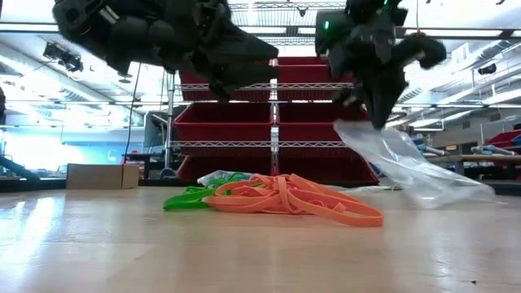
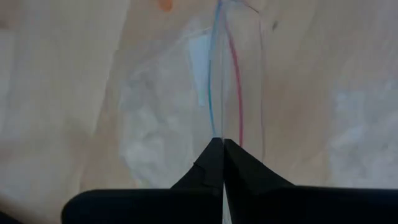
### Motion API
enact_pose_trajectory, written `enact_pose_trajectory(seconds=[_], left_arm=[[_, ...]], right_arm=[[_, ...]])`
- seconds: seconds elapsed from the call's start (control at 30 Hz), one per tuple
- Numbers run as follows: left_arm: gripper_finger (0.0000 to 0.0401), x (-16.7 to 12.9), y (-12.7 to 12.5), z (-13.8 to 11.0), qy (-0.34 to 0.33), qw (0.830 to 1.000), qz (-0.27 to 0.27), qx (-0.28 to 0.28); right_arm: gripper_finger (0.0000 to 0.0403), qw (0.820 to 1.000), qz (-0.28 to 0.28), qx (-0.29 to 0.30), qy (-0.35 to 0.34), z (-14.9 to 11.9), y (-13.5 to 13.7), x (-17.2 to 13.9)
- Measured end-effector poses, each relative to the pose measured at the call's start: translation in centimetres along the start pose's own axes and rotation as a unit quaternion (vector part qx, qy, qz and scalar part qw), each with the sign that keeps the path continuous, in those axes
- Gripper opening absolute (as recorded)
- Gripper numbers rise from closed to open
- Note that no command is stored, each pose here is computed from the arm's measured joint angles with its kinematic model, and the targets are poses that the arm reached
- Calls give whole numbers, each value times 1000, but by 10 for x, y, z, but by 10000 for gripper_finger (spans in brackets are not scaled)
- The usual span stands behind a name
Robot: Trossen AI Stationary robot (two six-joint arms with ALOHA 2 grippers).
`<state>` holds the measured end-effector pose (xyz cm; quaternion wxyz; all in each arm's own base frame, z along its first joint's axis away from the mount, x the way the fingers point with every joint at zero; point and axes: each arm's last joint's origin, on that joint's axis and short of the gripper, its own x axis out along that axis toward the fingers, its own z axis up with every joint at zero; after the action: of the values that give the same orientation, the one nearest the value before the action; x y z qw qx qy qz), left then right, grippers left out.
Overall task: Sort rubber bands
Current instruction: Put the green rubber band into the bottom transparent zip bag
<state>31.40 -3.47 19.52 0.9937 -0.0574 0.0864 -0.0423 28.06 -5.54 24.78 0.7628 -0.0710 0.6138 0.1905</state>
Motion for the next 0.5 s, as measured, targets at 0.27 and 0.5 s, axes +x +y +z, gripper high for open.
enact_pose_trajectory(seconds=[0.27, 0.5], left_arm=[[225, 20, 0, 39, 75, 987, 82, 111], [264, 21, 17, 48, 98, 982, 146, 72]], right_arm=[[0, 998, -55, -2, -37, 17, 18, -31], [0, 994, -95, -10, -45, 26, 29, -52]])
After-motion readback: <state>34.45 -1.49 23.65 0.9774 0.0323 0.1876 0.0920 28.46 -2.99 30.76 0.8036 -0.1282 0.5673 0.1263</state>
